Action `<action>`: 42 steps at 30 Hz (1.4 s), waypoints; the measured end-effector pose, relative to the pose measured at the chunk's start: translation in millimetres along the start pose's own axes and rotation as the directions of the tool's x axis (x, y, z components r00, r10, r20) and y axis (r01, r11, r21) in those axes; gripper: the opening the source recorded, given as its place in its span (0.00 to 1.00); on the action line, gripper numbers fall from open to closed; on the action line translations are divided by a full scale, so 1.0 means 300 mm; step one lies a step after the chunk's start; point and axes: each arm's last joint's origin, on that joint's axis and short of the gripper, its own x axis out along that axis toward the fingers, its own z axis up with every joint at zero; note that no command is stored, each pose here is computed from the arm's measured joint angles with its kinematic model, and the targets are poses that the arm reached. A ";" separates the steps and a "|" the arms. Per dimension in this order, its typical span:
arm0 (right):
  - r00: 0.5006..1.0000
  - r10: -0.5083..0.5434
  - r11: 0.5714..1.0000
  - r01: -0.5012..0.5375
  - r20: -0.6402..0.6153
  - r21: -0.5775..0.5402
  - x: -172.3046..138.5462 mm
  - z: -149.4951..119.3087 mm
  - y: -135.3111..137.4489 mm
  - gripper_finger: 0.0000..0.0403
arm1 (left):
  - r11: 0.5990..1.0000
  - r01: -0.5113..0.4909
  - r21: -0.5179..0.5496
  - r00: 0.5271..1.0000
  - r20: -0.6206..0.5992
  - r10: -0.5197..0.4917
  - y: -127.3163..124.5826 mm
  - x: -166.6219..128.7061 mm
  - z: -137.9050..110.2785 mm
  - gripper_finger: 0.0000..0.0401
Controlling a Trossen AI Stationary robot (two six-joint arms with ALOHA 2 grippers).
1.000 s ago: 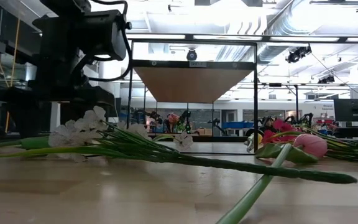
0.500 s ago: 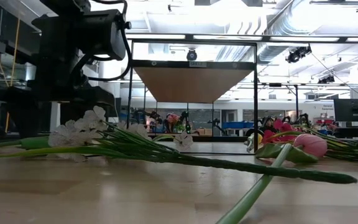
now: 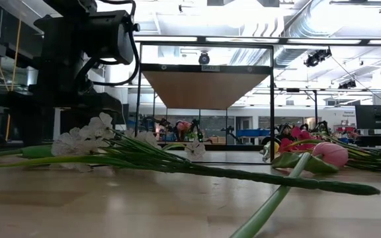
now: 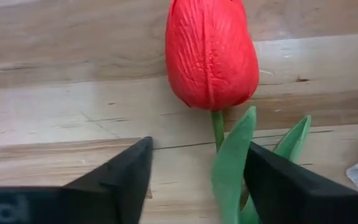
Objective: Pick and place flowers into a vace then onto a shelf
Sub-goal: Put the red tulip into the blue vase
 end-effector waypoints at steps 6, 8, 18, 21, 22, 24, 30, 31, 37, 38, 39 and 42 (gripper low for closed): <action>1.000 0.000 1.000 0.000 0.000 0.000 0.000 0.000 0.000 0.45 | 1.000 -0.011 -0.004 1.000 0.011 0.011 0.004 0.000 0.001 0.37; 1.000 0.000 1.000 0.000 0.000 0.000 0.000 0.001 0.000 0.45 | 1.000 -0.016 -0.010 1.000 0.014 0.016 0.006 0.000 0.002 0.29; 1.000 -0.007 1.000 0.007 -0.001 -0.005 0.001 0.001 -0.001 0.44 | 0.999 -0.027 -0.047 0.997 0.074 0.030 0.003 -0.008 0.005 0.09; 1.000 -0.026 1.000 0.026 -0.009 -0.006 0.001 0.000 -0.002 0.44 | 0.998 -0.034 -0.048 0.992 0.123 0.040 -0.008 -0.029 0.008 0.09; 1.000 -0.029 1.000 0.029 -0.010 -0.006 0.001 0.000 -0.003 0.43 | 0.997 -0.052 -0.048 0.982 0.178 0.060 -0.005 -0.035 0.014 0.09; 1.000 -0.029 1.000 0.029 -0.010 -0.006 0.001 0.000 -0.003 0.42 | 0.995 -0.075 -0.061 0.966 0.243 0.087 -0.005 -0.052 0.026 0.09; 1.000 -0.028 1.000 0.028 -0.010 -0.006 0.001 0.000 -0.003 0.41 | 0.997 -0.042 -0.066 0.929 0.364 0.063 -0.028 -0.142 0.030 0.09; 1.000 -0.028 1.000 0.028 -0.010 -0.006 0.001 0.000 -0.003 0.40 | 0.997 -0.031 -0.071 0.923 0.381 0.056 -0.029 -0.162 0.032 0.09; 1.000 -0.027 1.000 0.026 -0.011 -0.008 0.001 0.000 -0.002 0.40 | 0.994 -0.048 -0.094 0.870 0.485 0.088 -0.009 -0.293 0.037 0.09; 1.000 -0.026 1.000 0.026 -0.012 -0.008 0.001 -0.001 -0.002 0.40 | 0.994 -0.034 -0.099 0.856 0.510 0.080 -0.011 -0.318 0.039 0.09; 1.000 -0.025 1.000 0.025 -0.012 -0.008 0.001 -0.001 -0.002 0.41 | 0.994 -0.019 -0.103 0.845 0.530 0.071 -0.011 -0.344 0.040 0.09; 1.000 -0.026 1.000 0.025 -0.012 -0.008 0.001 -0.001 -0.002 0.41 | 0.995 -0.008 -0.097 0.791 0.608 0.066 -0.003 -0.426 0.045 0.09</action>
